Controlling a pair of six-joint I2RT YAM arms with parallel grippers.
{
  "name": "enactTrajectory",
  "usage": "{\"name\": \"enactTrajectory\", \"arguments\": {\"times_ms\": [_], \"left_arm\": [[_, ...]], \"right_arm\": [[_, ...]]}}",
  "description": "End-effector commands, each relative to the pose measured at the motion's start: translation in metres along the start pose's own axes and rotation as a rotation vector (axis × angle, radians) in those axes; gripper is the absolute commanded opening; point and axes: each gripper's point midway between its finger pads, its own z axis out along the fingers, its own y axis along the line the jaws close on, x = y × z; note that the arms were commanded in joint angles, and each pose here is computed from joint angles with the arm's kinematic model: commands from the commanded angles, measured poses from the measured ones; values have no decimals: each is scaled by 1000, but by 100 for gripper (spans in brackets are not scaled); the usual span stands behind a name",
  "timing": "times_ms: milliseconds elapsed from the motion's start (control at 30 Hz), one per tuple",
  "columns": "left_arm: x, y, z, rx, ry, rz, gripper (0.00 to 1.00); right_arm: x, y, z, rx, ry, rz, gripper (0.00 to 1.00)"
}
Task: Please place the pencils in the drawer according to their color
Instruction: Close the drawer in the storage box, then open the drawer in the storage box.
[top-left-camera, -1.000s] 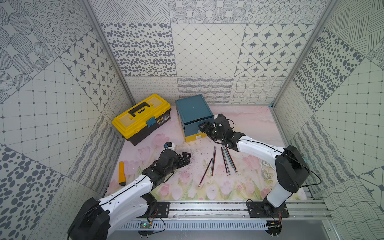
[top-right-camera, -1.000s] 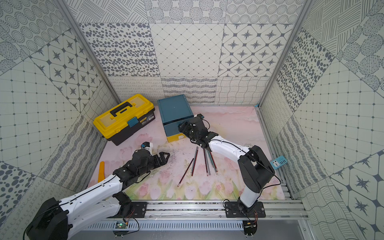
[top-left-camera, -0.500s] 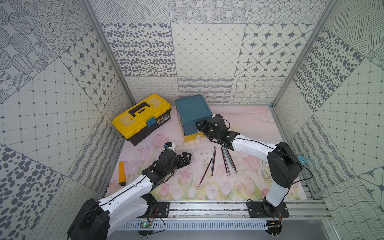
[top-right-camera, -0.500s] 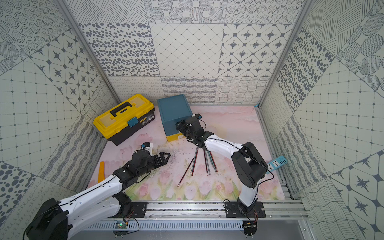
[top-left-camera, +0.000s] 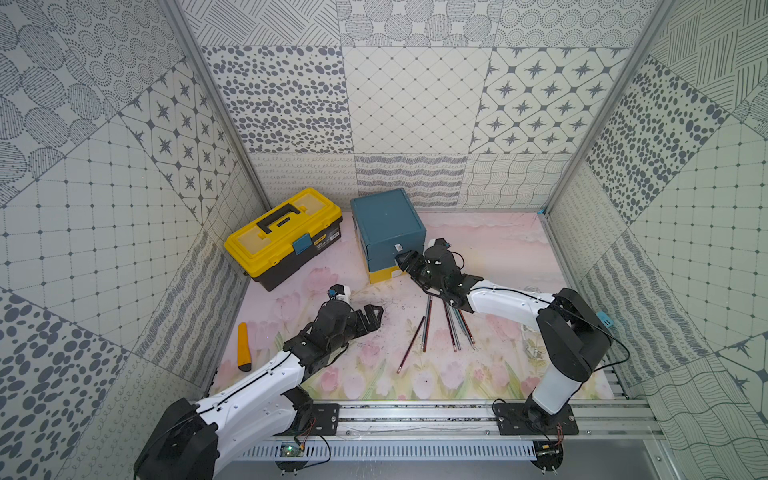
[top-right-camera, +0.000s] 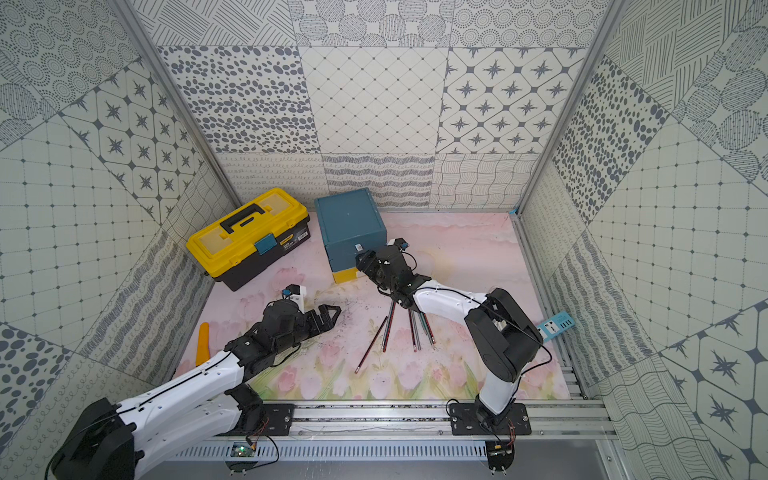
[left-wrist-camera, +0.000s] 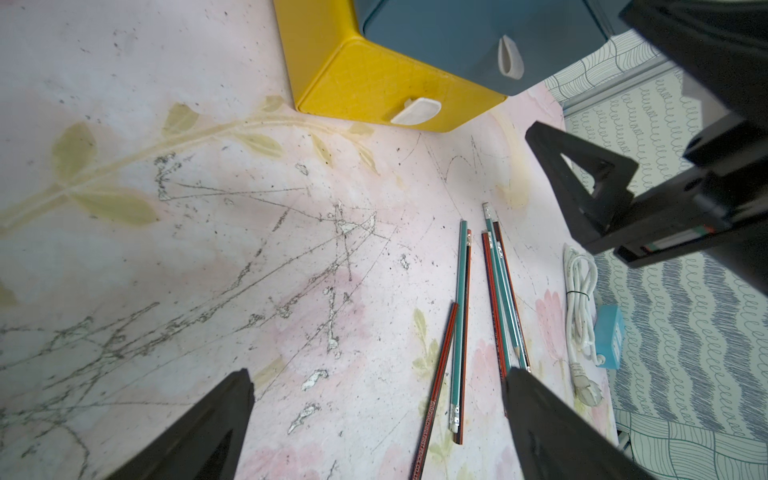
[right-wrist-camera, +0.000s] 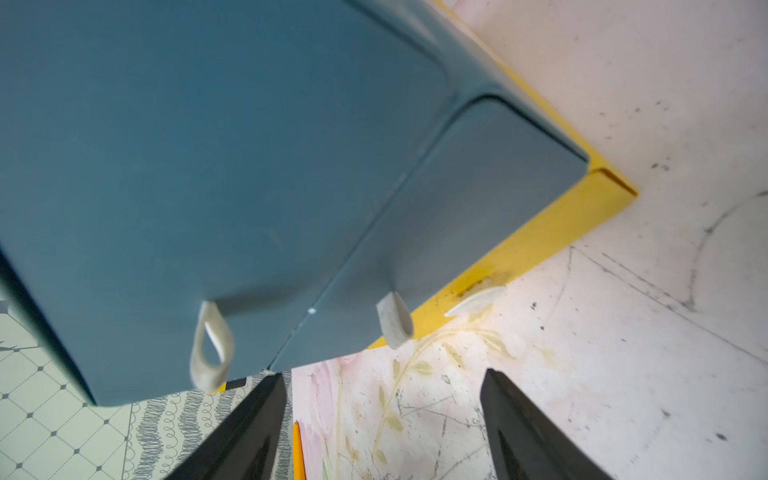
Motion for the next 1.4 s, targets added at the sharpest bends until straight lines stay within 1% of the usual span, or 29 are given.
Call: {"name": "enactTrajectory", "arguments": {"times_ms": [0,133,233,333,567,900,1100,1367], "left_arm": [[-6,-1,-2,6,-31,-4,99],[-7,3,-3,-12,-43,-4,99],[-7,4,-3,-17,-43,-4,99],[-7,3,-5,-13,-43,-7,99],[-9,2,-7,-14,-52,-4,99],[-10,2,-3,-18,-43,1,99],[-11,1,-2,-20,-42,5,99],[-11,2,-1,-19,-39,6,99]], "right_arm": [[-2,22,-12,-128,-22,0,77],[7,22,-4,-210,9,-1,68],[11,24,5,-241,32,0,62],[9,23,12,-255,37,-1,60],[3,9,21,-223,32,15,59],[-7,8,36,-237,47,13,52],[-7,9,43,-249,61,20,47],[-3,9,47,-260,80,32,36]]}}
